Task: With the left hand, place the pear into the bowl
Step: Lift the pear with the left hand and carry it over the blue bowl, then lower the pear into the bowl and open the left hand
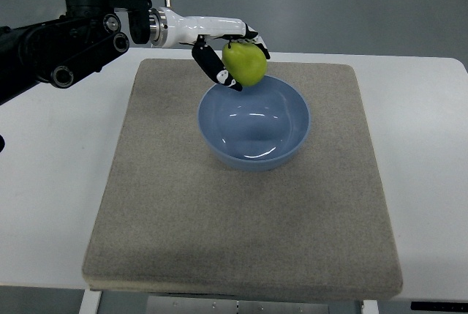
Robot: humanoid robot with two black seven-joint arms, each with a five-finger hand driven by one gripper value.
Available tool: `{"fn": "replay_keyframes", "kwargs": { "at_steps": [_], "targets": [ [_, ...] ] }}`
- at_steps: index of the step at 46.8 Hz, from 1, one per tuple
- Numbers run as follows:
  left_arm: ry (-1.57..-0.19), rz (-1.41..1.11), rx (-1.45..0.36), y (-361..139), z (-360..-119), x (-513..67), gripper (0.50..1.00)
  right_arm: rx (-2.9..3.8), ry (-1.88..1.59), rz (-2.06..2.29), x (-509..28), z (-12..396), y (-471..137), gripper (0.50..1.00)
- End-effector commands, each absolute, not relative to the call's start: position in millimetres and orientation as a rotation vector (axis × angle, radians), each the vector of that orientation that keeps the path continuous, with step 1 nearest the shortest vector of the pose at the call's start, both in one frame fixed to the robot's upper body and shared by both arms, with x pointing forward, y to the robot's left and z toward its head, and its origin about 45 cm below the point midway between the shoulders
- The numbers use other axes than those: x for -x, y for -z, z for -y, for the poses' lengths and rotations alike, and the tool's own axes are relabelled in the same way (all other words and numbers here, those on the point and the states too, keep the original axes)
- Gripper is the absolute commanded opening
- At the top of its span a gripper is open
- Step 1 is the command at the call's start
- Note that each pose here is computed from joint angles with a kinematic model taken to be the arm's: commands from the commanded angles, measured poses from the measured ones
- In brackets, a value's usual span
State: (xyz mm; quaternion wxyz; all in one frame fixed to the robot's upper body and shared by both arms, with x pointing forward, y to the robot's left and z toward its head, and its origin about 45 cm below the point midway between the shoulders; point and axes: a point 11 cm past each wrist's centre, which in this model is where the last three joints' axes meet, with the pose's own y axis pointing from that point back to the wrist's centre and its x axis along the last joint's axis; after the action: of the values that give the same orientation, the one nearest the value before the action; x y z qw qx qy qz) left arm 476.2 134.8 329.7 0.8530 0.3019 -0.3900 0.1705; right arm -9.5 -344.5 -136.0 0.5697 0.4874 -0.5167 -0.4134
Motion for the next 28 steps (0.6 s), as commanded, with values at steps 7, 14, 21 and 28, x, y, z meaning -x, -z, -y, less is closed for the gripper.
{"fn": "replay_keyframes", "kwargs": {
  "at_steps": [7, 14, 21, 28],
  "targets": [
    [-0.296, 0.807, -0.624, -312, -108, -466, 0.776, -1.142, 0.969, 1.214, 9, 345, 136, 0.924],
    [-0.278, 0.790, -0.623, -301, -103, -461, 0.786, -1.145, 0.971, 1.212, 10, 344, 136, 0.924],
    [-0.268, 0.762, -0.626, -286, -103, -456, 0.806, -1.145, 0.971, 1.212, 10, 344, 136, 0.924],
    [-0.261, 0.741, -0.633, -275, -105, -453, 0.848, -1.145, 0.971, 1.212, 10, 344, 136, 0.924]
  ]
}}
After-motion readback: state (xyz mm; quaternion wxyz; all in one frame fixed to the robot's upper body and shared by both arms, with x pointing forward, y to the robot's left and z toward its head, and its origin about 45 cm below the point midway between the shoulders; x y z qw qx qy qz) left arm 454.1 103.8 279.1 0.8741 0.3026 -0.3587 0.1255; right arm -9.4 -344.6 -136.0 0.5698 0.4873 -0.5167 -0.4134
